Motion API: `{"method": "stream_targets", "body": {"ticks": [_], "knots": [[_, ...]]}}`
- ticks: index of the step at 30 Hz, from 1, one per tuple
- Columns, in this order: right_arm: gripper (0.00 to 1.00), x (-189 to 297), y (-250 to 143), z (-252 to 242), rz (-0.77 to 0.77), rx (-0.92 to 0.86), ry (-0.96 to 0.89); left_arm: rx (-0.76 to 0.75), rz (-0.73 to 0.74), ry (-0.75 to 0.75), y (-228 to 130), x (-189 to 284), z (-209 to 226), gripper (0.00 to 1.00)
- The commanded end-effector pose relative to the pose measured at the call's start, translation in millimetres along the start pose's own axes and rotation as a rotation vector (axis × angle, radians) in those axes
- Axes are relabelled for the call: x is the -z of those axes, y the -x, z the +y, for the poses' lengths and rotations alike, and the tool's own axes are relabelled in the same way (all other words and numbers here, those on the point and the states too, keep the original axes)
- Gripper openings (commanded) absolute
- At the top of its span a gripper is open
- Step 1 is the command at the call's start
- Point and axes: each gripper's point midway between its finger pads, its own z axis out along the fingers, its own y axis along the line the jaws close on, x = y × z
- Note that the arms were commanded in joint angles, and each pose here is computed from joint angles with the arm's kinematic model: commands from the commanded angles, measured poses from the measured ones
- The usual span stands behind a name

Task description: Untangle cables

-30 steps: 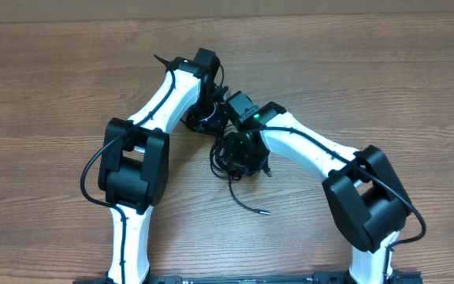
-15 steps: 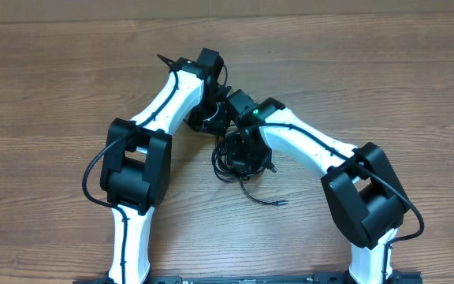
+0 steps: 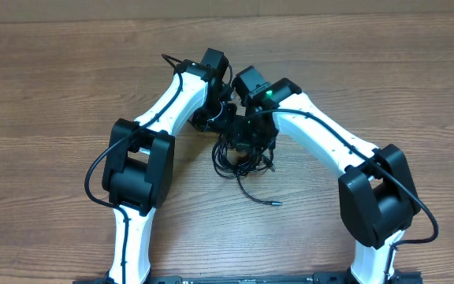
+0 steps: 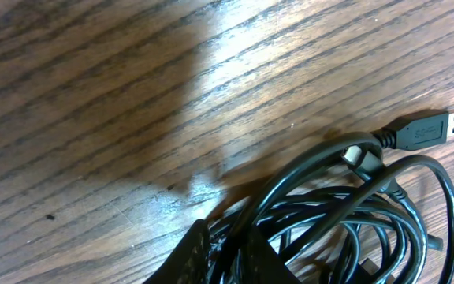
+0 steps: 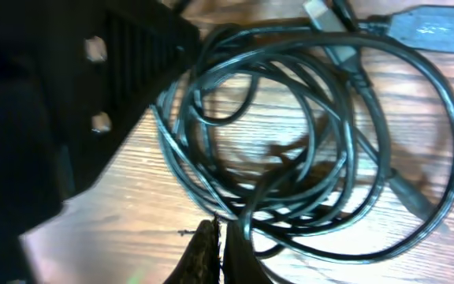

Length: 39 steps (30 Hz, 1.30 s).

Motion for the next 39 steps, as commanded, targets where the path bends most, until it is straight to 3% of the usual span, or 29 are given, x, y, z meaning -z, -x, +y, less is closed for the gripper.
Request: {"method": "stream_targets", "body": {"ticks": [1, 9, 14, 16, 24, 27, 35, 39], "knots": [[0.04, 29, 10, 19, 0.002, 0.003, 0.169, 0.016, 0.032, 0.010, -7, -12, 4, 0.16], [0.04, 21, 6, -1, 0.009, -0.023, 0.091, 0.016, 0.032, 0.010, -7, -12, 4, 0.22], [0.22, 1, -11, -11, 0.004, 0.008, -0.035, 0.017, 0.036, 0.011, -8, -12, 4, 0.31], [0.24, -6, -13, -20, -0.010, -0.021, -0.085, 0.017, 0.036, 0.011, -8, -12, 4, 0.32], [0.23, -27, -16, -26, -0.019, -0.079, -0.072, 0.018, 0.039, 0.010, -9, -12, 4, 0.32], [0.23, -33, -18, -23, -0.011, -0.073, -0.053, 0.016, 0.041, 0.010, -9, -12, 3, 0.26], [0.24, -50, -25, -25, 0.017, -0.087, -0.075, 0.020, 0.060, 0.012, -14, -12, 3, 0.24], [0.23, -54, -24, -25, 0.019, -0.087, -0.076, -0.041, 0.100, 0.013, -24, -11, 4, 0.28]]}}
